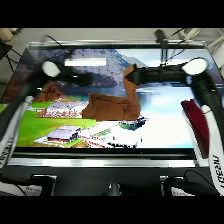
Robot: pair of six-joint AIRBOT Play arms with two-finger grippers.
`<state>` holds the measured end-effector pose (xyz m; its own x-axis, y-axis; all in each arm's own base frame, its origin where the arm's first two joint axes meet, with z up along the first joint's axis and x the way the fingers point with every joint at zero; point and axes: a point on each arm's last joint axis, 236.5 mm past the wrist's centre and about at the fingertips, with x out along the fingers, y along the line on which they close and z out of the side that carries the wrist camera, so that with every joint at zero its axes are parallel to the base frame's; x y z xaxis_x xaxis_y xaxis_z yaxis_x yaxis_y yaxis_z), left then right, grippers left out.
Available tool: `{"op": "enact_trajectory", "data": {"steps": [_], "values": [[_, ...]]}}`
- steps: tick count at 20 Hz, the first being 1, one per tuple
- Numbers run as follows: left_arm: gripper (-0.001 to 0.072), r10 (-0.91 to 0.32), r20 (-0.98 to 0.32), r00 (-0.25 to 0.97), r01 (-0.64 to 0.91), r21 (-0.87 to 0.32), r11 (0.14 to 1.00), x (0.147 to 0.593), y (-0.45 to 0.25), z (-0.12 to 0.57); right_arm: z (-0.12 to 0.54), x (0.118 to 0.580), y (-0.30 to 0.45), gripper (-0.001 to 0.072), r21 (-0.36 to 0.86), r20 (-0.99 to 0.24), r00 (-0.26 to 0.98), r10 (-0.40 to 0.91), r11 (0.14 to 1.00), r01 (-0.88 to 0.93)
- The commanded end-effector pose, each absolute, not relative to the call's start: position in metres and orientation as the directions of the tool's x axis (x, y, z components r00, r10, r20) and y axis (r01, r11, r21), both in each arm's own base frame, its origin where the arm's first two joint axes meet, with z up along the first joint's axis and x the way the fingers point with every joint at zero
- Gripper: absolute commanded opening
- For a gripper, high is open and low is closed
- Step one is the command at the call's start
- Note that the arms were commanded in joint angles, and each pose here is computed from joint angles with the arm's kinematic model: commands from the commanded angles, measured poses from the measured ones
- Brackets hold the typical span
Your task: Fold the shirts.
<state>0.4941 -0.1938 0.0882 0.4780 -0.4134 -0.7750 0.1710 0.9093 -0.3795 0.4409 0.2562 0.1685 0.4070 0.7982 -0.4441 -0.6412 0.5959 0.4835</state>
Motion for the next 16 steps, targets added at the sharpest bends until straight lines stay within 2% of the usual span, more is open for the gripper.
{"op": "enact_trajectory", "data": {"steps": [1, 3, 6, 7, 8, 9, 12, 14, 16], "values": [[0.0023, 0.038, -0.831, 0.554, -0.138, -0.048, 0.989, 0.468, 0.0, 0.142, 0.13, 0.444, 0.332, 0.0017, 0.528, -0.425, 0.374, 0.824, 0.562, -0.637], [0.0023, 0.07, -0.805, 0.589, -0.218, -0.075, 0.973, 0.454, 0.037, 0.168, 0.095, 0.439, 0.371, 0.0017, 0.557, -0.439, 0.345, 0.83, 0.553, -0.62], [0.0023, 0.066, -0.778, 0.625, -0.238, -0.11, 0.965, 0.445, 0.046, 0.188, 0.035, 0.432, 0.41, 0.0039, 0.589, -0.483, 0.311, 0.819, 0.566, -0.577], [0.0023, 0.055, -0.776, 0.628, -0.229, -0.117, 0.966, 0.445, 0.041, 0.19, 0.02, 0.434, 0.417, 0.0324, 0.598, -0.49, 0.318, 0.812, 0.578, -0.555], [0.0023, 0.045, -0.776, 0.629, -0.218, -0.121, 0.968, 0.446, 0.035, 0.19, 0.014, 0.434, 0.42, 0.0652, 0.61, -0.49, 0.316, 0.813, 0.578, -0.542], [0.0023, 0.036, -0.778, 0.627, -0.206, -0.121, 0.971, 0.446, 0.03, 0.188, 0.015, 0.435, 0.416, 0.0677, 0.595, -0.492, 0.31, 0.814, 0.574, -0.563], [0.0023, 0.012, -0.798, 0.603, -0.154, -0.101, 0.983, 0.445, 0.014, 0.174, 0.034, 0.433, 0.369, 0.0677, 0.549, -0.535, 0.244, 0.809, 0.553, -0.627], [0.0023, 0.003, -0.81, 0.586, -0.132, -0.091, 0.987, 0.444, 0.008, 0.161, 0.037, 0.444, 0.294, 0.0676, 0.466, -0.645, 0.257, 0.72, 0.637, -0.613], [0.0023, 0.002, -0.823, 0.567, -0.13, -0.087, 0.988, 0.442, 0.007, 0.148, 0.021, 0.453, 0.194, 0.0676, 0.34, -0.794, 0.275, 0.543, 0.77, -0.54]]}}
